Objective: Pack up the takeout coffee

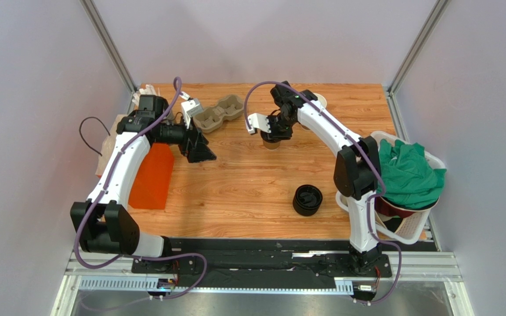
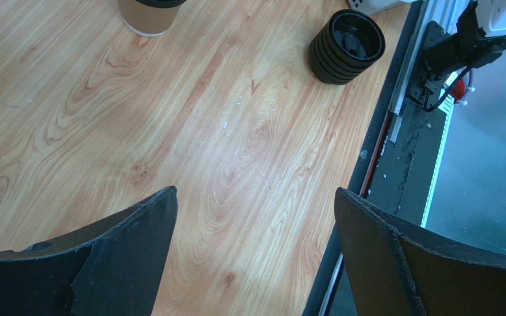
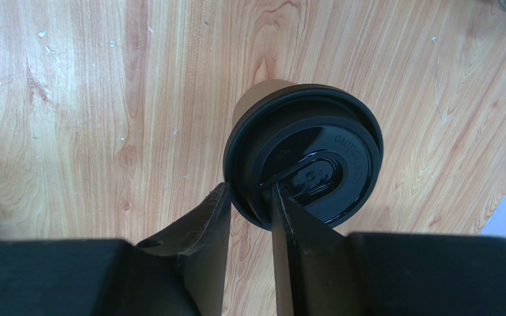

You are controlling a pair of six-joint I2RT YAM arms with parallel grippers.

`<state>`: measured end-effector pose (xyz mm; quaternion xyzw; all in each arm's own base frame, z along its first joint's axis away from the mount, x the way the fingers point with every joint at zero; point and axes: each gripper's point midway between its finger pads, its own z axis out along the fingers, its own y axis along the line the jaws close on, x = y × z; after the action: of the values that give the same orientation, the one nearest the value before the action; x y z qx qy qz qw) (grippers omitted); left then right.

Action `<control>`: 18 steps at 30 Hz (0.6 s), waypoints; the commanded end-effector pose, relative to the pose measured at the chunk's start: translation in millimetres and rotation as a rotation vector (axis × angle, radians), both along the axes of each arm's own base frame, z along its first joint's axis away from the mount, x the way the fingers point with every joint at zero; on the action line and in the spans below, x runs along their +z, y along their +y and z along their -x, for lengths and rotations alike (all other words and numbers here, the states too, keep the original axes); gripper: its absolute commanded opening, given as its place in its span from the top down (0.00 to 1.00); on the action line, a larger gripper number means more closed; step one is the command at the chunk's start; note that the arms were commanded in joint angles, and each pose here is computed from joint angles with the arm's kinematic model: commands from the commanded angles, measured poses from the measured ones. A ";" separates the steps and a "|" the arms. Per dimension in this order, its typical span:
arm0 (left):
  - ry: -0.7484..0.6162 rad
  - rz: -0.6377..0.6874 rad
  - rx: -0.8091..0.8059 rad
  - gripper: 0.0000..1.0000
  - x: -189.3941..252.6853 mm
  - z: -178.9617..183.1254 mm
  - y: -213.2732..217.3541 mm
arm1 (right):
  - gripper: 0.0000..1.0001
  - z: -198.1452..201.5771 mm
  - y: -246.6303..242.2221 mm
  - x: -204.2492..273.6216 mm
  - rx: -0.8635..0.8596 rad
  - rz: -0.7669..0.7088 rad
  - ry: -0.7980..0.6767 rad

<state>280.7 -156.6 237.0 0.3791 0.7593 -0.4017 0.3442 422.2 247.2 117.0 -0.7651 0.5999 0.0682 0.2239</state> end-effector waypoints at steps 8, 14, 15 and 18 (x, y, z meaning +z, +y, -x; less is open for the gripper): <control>-0.024 0.038 -0.028 0.03 11.7 1.5 -4.9 | 1.00 4.3 2.8 8.1 -0.016 -0.002 0.022; -0.035 0.035 -0.032 0.03 15.0 3.2 -4.5 | 1.00 10.6 2.3 13.6 -0.054 -0.019 0.046; -0.043 0.034 -0.033 0.03 16.6 3.4 -4.5 | 1.00 11.7 3.7 16.5 -0.062 -0.028 0.047; -0.063 0.033 -0.032 0.03 21.0 5.2 -3.7 | 1.00 16.8 6.4 31.5 -0.123 -0.077 0.060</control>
<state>278.4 -157.6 237.7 0.3784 0.7578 -0.4074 0.3415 415.0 245.2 118.3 -0.7458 0.6264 0.0802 0.2123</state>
